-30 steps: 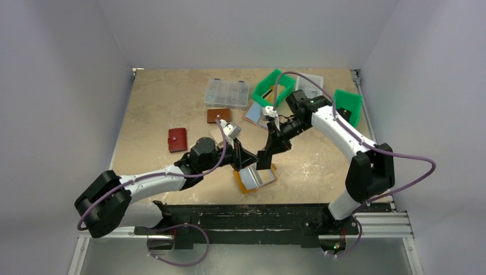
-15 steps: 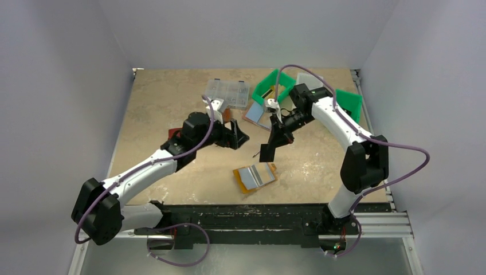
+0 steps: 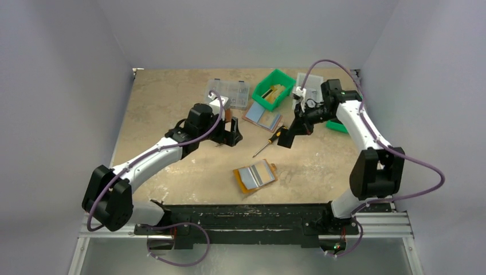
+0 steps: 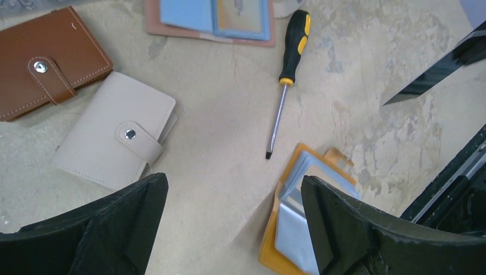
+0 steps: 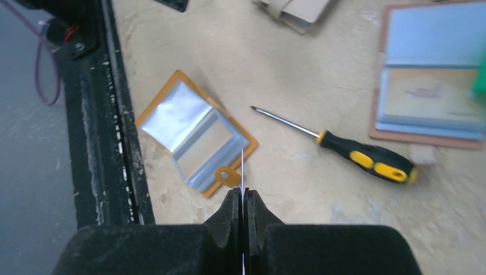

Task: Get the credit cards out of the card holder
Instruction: Place the credit card in the storage box.

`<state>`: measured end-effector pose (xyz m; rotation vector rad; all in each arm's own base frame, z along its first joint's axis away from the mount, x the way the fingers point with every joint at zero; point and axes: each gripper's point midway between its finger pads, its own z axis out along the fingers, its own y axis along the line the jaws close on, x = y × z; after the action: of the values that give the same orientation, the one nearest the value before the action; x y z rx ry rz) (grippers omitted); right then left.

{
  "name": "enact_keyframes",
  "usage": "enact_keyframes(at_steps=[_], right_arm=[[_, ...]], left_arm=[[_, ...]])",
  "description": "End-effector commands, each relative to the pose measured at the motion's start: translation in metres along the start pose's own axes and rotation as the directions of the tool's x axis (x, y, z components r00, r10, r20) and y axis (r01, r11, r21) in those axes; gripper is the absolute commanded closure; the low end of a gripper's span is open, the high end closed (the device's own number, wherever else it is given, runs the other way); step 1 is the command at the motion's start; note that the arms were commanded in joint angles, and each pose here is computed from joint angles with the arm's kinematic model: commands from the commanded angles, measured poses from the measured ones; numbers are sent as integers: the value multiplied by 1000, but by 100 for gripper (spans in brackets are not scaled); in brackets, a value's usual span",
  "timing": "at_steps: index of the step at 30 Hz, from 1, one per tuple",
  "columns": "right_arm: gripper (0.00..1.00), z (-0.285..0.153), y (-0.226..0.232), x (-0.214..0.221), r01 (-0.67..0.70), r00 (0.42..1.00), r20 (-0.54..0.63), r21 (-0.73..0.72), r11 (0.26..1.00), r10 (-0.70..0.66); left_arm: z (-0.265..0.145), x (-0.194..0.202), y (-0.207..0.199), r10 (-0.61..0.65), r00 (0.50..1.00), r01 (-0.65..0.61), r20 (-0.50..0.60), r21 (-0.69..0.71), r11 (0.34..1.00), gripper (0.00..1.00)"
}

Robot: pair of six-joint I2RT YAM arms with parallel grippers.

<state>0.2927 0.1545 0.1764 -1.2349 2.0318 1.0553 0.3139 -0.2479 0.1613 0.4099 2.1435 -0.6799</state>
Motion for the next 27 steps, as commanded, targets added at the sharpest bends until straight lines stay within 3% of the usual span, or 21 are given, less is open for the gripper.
enact_keyframes(at_steps=[1,10,14,19,24,27], right_arm=[[100,-34,-21,-23,27,996,79,223,974,-45],[100,-92,-65,-68,126,986,21,556,822,-166],[100,-100,-83,-61,107,991,-4,629,770,-134],[100,-124,-94,-47,103,992,-30,734,671,-120],[100,-178,-109,-37,186,978,-122,872,453,-167],[100,-194,-116,-35,221,970,-156,883,414,-187]], left_arm=[[-17,-21,-8,64,998,-65,24,25,998,7],[-49,-25,0,141,989,-139,50,-40,990,6],[-56,-20,16,150,988,-143,48,-127,982,5],[-59,-19,17,147,987,-138,59,-137,981,4],[-63,-19,23,145,988,-135,50,-170,976,4],[-67,-22,21,148,987,-135,68,-169,976,4]])
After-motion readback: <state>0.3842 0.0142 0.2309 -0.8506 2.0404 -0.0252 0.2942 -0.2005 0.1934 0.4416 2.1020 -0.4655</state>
